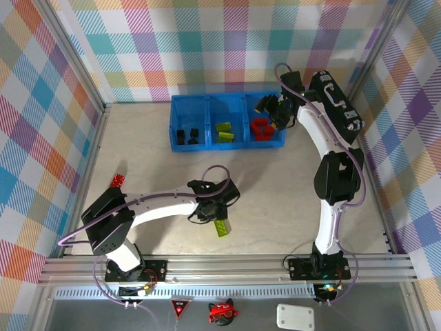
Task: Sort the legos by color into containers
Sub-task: Place the lego in the container, then pick up the lego from the middle-left of the table.
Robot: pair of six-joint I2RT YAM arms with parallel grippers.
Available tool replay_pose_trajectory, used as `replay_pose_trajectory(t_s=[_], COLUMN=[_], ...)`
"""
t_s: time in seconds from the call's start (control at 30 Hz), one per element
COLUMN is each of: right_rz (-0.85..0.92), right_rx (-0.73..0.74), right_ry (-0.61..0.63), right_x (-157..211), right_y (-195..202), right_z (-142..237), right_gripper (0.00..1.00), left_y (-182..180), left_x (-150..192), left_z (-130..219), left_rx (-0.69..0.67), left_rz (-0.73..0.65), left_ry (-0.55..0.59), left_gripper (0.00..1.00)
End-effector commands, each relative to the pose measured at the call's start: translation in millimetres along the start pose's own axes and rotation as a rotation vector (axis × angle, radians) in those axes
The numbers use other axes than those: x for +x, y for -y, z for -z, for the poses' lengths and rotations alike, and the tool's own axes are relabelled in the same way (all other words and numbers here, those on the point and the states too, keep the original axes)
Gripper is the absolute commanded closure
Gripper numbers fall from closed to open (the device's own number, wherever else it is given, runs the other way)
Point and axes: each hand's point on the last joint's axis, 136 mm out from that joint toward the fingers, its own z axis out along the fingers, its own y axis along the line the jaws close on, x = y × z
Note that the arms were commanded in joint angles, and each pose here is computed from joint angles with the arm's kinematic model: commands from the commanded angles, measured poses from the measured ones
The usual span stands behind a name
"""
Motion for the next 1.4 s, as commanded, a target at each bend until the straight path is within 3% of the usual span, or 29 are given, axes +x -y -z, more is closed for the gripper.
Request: replay_pose_trajectory(t_s=[0.0, 0.53, 0.87, 1.37], right_rz=[0.039, 0.052, 0.049, 0.060], right_rx=[-0.043, -0.047, -0.047, -0.020], right_ry=[0.013, 0.017, 0.024, 0.038], right_x=[2.3, 15.7, 18.2, 23.5], right_y=[-10.4, -0.6, 1.8, 10.1], right_z=[16.8, 28.1, 31.9, 43.6], right_gripper=[0.25, 0.25, 0.25, 0.25], left_y=[-1.3, 3.4, 1.6, 5.9], left_x=[13.0, 41.7, 39.5, 24.0], left_z=[-2.9, -25.7, -22.4, -3.6], left_rx=[-0.047, -0.089, -0.099, -0.102], left_rz=[0.019, 0.022, 0.008, -0.053], left_ry=[-0.024, -0.097, -0.084, -0.030], left_gripper=[0.54, 0.49, 0.59, 0.63])
